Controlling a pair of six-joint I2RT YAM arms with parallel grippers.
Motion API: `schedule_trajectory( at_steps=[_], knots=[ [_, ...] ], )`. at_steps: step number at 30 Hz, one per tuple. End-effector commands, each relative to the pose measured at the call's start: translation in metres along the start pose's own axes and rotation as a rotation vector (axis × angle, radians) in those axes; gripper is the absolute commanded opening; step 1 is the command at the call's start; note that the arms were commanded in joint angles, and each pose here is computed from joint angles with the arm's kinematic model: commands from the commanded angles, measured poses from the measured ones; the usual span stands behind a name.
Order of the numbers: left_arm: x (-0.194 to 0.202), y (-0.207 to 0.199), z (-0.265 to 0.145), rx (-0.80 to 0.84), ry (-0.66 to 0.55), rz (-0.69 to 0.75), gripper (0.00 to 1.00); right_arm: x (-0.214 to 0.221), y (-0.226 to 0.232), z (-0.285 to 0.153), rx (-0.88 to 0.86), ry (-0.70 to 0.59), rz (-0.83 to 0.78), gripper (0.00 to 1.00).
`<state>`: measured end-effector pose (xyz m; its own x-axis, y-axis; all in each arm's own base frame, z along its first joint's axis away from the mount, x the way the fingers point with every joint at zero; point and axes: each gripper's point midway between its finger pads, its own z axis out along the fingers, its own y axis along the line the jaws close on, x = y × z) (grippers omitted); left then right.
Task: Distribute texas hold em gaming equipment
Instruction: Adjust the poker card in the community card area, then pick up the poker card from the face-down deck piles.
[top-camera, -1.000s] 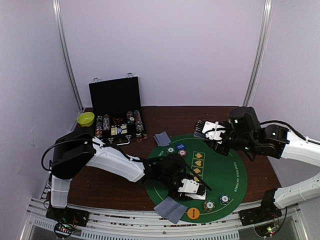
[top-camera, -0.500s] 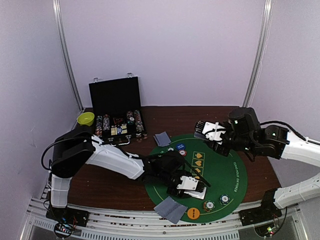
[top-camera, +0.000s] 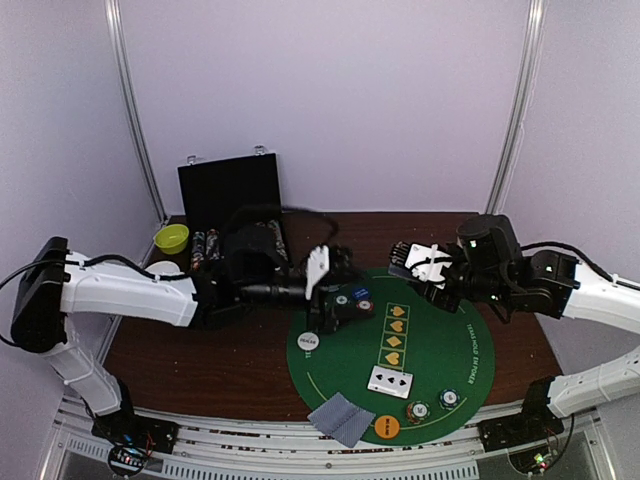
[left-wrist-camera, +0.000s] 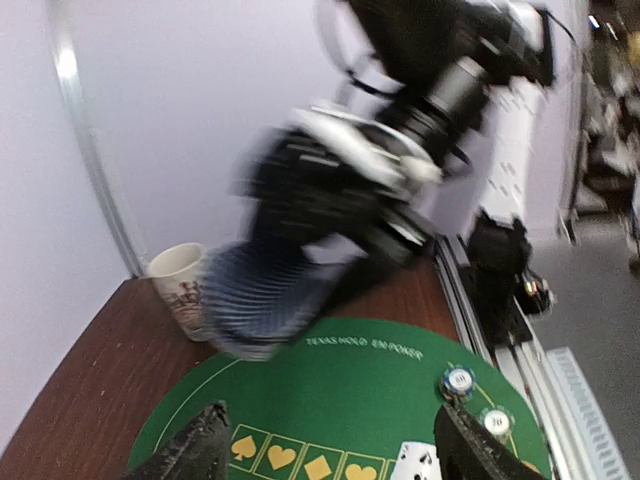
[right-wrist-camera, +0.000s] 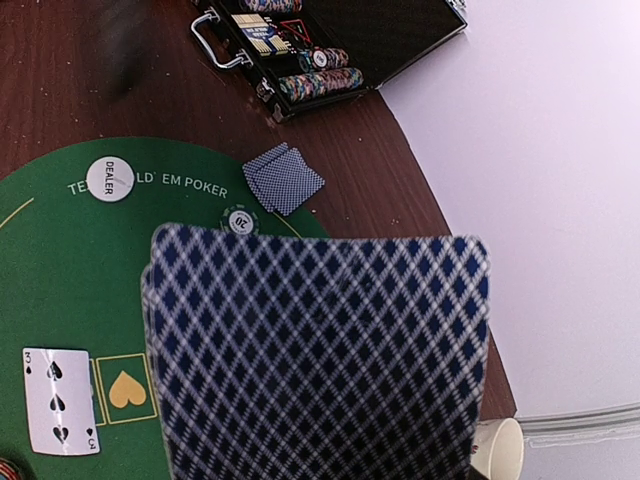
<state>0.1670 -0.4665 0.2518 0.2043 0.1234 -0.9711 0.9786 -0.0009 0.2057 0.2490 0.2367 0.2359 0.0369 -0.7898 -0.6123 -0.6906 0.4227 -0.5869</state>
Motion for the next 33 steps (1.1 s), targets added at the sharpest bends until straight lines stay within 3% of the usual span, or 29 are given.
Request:
schedule_trajectory(
  at_steps=[1,5,9,17,21,25,33],
  knots=[
    [-0.034,0.077,-0.033,-0.104,-0.16,-0.464,0.74,-0.006,-0.005,-0.007,0.004,-0.033,0.021,0.44],
    [-0.035,0.088,-0.017,-0.059,-0.086,-0.587,0.78,-0.008,-0.004,-0.005,-0.003,-0.033,0.02,0.44],
    [-0.038,0.082,0.001,0.062,-0.06,-0.679,0.89,-0.011,-0.004,-0.005,-0.008,-0.044,0.022,0.44],
    [-0.015,0.081,0.03,0.056,0.049,-0.686,0.89,-0.014,-0.002,-0.004,-0.02,-0.047,0.021,0.44],
    [-0.017,0.08,0.037,0.075,0.039,-0.677,0.88,-0.015,-0.002,-0.003,-0.024,-0.05,0.019,0.44],
    [-0.015,0.084,0.042,0.061,0.035,-0.687,0.85,-0.016,0.0,-0.001,-0.031,-0.049,0.016,0.44],
    [-0.005,0.095,0.053,0.005,0.077,-0.682,0.66,-0.015,0.001,0.0,-0.036,-0.048,0.018,0.44]
  ],
)
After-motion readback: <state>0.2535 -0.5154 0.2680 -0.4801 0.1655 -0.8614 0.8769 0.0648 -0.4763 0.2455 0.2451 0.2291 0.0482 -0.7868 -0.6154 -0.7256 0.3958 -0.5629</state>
